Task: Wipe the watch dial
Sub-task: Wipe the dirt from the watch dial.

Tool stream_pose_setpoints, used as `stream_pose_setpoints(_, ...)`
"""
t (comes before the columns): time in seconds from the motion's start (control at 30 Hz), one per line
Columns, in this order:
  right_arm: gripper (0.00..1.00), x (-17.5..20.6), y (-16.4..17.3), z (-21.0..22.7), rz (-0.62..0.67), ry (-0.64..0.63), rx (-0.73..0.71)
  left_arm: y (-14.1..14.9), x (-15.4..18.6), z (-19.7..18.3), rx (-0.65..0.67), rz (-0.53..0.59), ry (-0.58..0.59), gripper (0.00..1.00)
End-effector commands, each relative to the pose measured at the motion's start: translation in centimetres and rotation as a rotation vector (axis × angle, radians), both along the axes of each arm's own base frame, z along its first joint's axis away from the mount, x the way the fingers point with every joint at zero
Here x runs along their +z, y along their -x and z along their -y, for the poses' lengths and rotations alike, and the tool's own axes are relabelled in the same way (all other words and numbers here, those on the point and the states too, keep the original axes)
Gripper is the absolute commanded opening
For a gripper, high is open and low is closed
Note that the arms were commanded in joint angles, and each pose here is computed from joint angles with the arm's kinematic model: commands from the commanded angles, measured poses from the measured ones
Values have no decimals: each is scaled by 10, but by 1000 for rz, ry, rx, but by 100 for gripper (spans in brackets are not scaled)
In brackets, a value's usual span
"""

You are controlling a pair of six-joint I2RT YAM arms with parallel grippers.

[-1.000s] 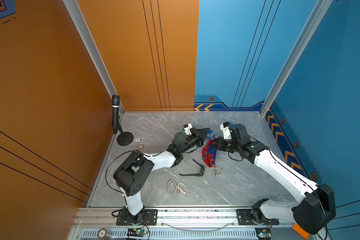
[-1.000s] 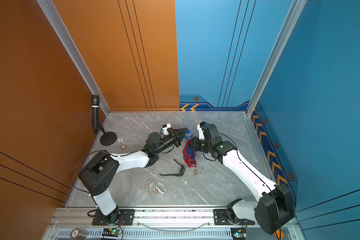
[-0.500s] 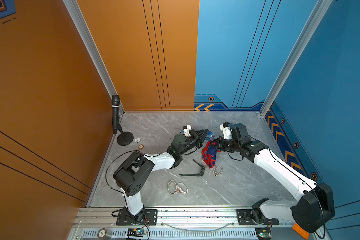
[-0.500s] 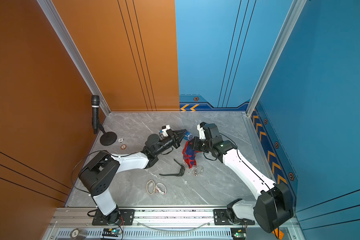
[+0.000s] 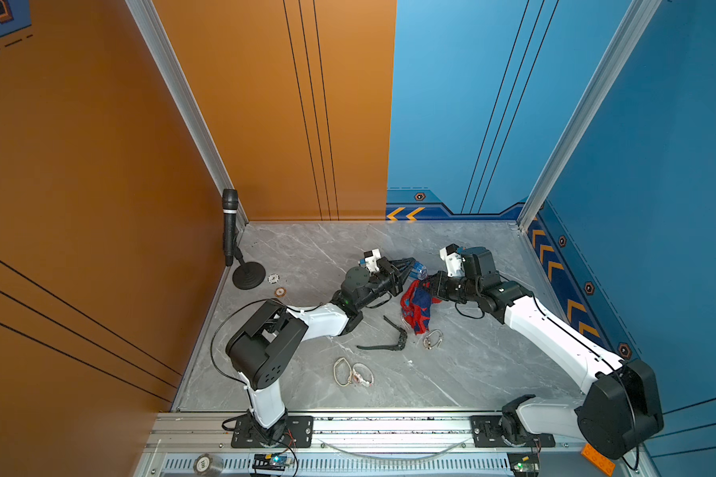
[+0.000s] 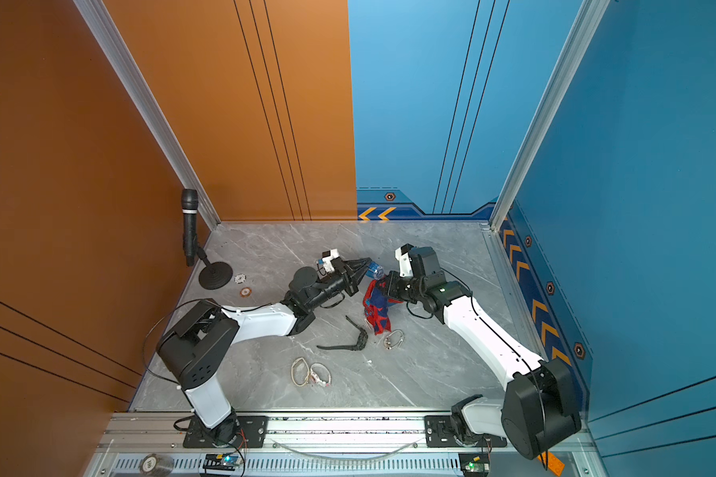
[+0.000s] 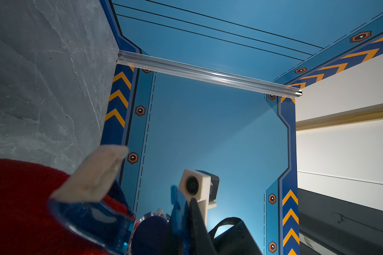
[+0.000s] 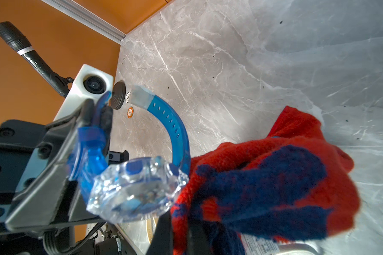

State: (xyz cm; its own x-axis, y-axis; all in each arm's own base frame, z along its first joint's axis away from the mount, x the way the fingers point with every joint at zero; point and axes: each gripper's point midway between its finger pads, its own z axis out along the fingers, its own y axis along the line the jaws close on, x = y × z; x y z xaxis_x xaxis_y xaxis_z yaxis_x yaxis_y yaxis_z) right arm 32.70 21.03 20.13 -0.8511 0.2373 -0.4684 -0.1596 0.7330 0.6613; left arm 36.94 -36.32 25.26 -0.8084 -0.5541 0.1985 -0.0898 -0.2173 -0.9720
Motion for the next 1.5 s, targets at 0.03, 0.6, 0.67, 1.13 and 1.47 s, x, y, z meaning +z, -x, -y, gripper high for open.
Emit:
stream_pose_setpoints(0.03, 0, 72, -7, -12, 179, -100, 18, 15, -20, 15, -77, -28, -35, 0)
stream_pose_setpoints(0.6, 0, 65, -10, -14, 170, -73, 17, 17, -18, 21, -87, -25, -29, 0)
stream_pose_setpoints(0.67, 0, 67, -11, -14, 181, -67, 12, 16, -17, 21, -88, -24, -27, 0)
stream_pose_setpoints(1.13, 0, 45, -18, -9, 128, -77, 0, 16, -15, 21, -86, -24, -23, 0)
stream_pose_setpoints(1.47, 0, 31, -23, -9, 105, -59, -3, 16, -15, 21, -88, -26, -21, 0)
